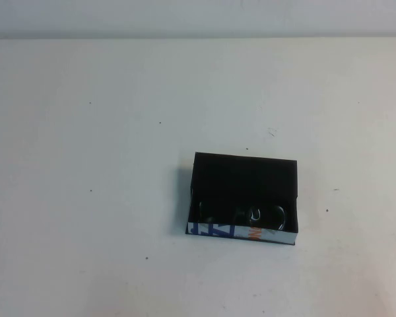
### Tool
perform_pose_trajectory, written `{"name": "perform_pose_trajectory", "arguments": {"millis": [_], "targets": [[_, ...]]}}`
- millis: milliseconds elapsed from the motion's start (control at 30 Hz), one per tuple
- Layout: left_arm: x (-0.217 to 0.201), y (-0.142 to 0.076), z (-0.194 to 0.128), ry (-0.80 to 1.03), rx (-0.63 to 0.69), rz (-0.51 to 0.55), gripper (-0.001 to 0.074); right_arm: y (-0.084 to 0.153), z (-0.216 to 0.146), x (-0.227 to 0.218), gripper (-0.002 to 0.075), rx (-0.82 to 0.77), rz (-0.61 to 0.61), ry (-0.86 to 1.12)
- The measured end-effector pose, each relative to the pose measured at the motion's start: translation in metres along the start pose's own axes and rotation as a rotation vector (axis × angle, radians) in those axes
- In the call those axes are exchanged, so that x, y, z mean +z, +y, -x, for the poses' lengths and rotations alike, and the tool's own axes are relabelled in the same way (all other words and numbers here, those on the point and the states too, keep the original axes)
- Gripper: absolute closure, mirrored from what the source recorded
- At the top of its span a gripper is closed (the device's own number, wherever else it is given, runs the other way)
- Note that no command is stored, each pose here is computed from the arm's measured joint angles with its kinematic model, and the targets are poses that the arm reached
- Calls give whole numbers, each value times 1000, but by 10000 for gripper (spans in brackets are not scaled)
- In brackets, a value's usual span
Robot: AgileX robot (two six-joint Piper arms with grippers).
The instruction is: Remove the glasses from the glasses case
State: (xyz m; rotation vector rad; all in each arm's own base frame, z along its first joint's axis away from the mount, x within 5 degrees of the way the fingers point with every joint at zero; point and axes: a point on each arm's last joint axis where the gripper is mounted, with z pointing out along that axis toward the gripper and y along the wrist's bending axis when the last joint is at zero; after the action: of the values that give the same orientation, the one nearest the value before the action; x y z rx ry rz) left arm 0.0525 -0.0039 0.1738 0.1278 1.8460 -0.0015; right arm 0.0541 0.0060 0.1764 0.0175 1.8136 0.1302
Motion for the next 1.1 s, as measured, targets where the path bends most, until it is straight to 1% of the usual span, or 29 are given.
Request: {"name": "perform_pose_trajectory", "arguments": {"millis": [567,800,900,1100], "targets": [[0,0,0,0,0,0,739,0,0,0,743,2,0,0],[0,0,0,0,0,0,739,1,0,0,743,38,12,-1],[0,0,0,0,0,0,739,2,0,0,743,65,21,-1],[0,0,0,0,0,0,739,6,1,0,743,198,63,-3]]}}
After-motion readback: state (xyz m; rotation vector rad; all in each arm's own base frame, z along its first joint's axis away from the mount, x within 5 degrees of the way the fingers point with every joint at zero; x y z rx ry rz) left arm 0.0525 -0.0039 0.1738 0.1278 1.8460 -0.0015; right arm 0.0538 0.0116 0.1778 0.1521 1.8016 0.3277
